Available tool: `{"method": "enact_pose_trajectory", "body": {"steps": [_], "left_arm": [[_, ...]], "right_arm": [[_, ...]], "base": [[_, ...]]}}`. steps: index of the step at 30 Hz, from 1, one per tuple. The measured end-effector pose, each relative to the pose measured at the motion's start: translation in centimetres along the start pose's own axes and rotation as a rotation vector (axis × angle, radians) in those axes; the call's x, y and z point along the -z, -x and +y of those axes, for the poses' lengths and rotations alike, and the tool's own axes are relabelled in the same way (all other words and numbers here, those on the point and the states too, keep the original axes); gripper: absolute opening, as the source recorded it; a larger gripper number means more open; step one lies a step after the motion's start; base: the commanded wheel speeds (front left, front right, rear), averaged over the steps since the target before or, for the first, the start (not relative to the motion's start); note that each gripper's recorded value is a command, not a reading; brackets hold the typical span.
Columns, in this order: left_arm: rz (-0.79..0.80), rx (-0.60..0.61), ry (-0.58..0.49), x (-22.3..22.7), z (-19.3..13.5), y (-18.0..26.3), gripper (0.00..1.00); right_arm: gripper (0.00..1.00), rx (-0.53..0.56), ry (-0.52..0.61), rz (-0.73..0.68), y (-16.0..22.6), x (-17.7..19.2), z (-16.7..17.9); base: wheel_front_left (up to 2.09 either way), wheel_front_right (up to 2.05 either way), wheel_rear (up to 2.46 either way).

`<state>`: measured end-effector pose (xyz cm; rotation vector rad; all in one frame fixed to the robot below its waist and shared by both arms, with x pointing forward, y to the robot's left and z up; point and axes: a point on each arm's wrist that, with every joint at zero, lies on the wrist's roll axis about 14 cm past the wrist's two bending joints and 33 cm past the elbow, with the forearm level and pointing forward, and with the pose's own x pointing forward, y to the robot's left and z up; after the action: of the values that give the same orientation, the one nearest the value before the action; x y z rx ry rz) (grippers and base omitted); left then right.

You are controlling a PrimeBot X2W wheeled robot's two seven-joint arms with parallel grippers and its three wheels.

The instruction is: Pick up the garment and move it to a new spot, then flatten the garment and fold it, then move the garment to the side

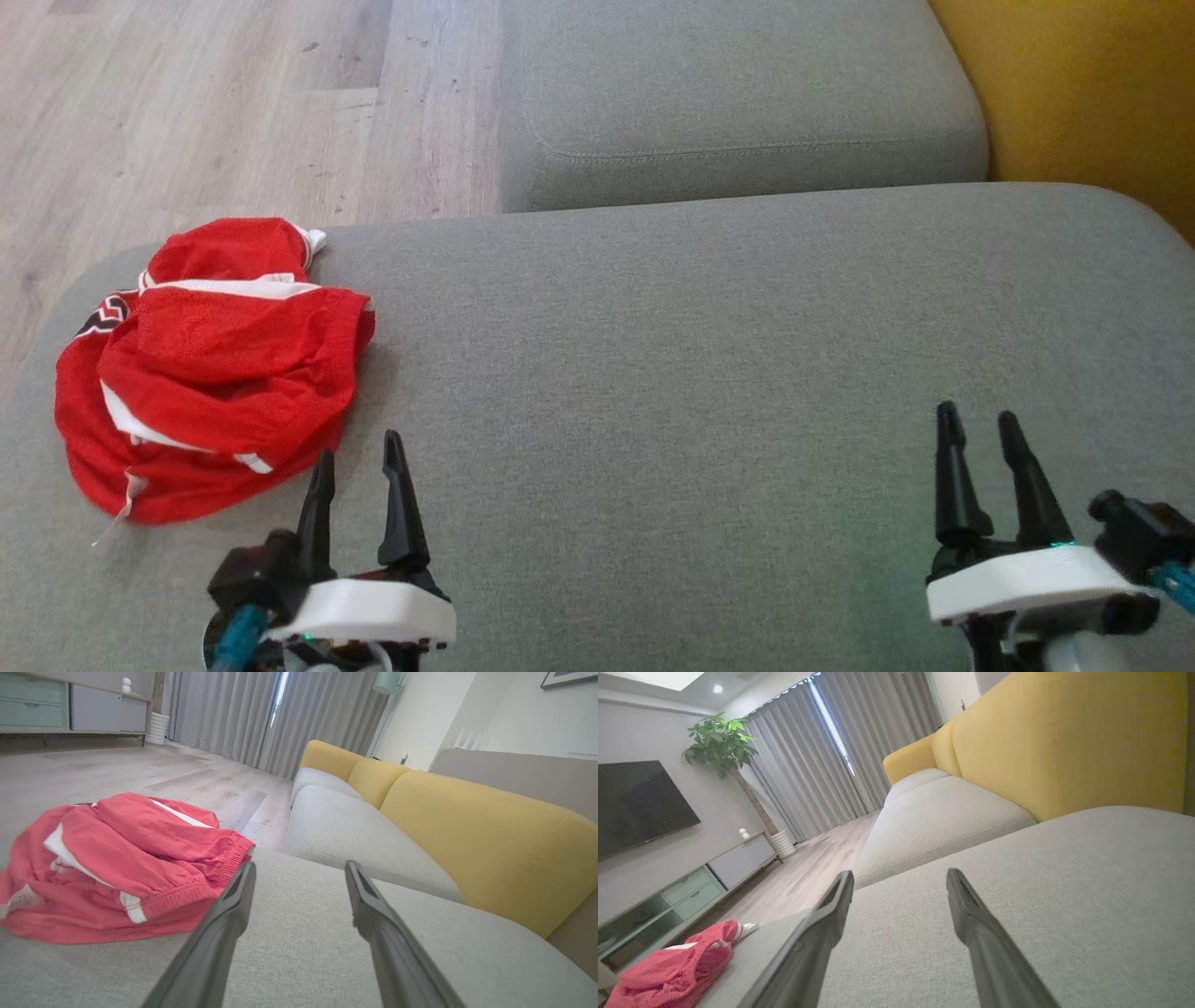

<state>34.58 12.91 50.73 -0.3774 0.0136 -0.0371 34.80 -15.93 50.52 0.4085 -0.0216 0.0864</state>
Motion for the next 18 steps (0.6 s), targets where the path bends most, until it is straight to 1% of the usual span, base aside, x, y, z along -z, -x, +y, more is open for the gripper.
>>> {"method": "enact_pose_trajectory", "body": {"steps": [12,18], "left_arm": [[-0.048,-0.006,-0.143,-0.5,-0.3,0.4,1.00],[-0.079,0.009,-0.179,-1.1,-0.7,0.5,1.00]], "right_arm": [[1.00,-0.053,0.160,0.008,0.2,0.6,1.2],[1.00,-0.065,0.234,-0.007,0.2,0.3,1.3]], "base": [[0.00,0.00,0.00],[0.00,0.00,0.00]]}}
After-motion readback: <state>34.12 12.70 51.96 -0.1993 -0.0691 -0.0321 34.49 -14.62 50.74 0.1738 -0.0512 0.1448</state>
